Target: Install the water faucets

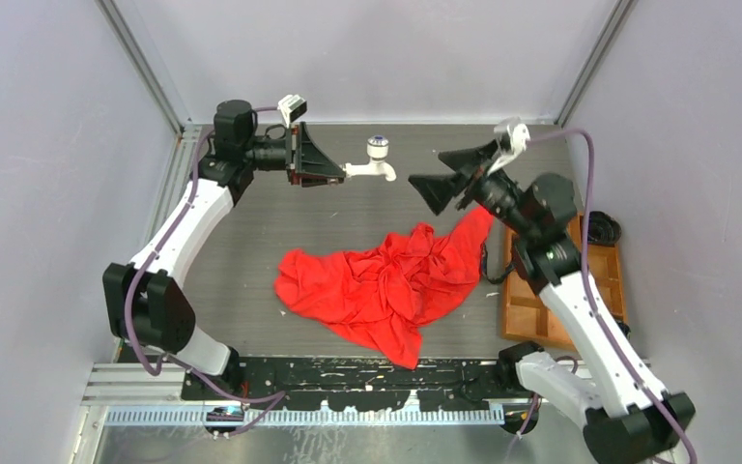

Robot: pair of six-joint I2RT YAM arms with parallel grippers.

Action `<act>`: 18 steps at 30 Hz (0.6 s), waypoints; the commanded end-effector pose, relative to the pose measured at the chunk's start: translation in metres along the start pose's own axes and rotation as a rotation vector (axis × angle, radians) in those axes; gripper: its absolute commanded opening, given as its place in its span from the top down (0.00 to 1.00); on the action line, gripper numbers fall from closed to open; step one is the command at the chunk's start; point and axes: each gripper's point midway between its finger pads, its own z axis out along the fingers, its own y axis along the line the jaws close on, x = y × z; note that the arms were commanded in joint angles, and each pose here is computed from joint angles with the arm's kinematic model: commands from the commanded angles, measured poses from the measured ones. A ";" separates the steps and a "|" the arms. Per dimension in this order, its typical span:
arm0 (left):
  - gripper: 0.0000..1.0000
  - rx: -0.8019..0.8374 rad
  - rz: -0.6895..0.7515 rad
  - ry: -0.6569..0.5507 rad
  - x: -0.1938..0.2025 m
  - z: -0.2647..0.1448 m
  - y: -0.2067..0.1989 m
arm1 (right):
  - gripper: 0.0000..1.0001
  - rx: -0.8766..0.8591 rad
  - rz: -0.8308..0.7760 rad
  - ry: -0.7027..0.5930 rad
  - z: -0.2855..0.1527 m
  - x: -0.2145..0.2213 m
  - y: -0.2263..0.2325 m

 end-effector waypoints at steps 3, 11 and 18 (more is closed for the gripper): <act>1.00 0.042 -0.203 -0.033 -0.025 0.007 -0.012 | 0.00 0.047 -0.679 -0.150 -0.008 -0.016 0.019; 1.00 0.019 -0.293 -0.084 -0.034 0.010 -0.002 | 0.00 0.318 -1.435 -0.140 0.020 0.019 0.041; 1.00 0.019 -0.291 -0.086 -0.034 0.009 -0.004 | 0.00 0.572 -1.779 -0.145 0.040 0.024 0.026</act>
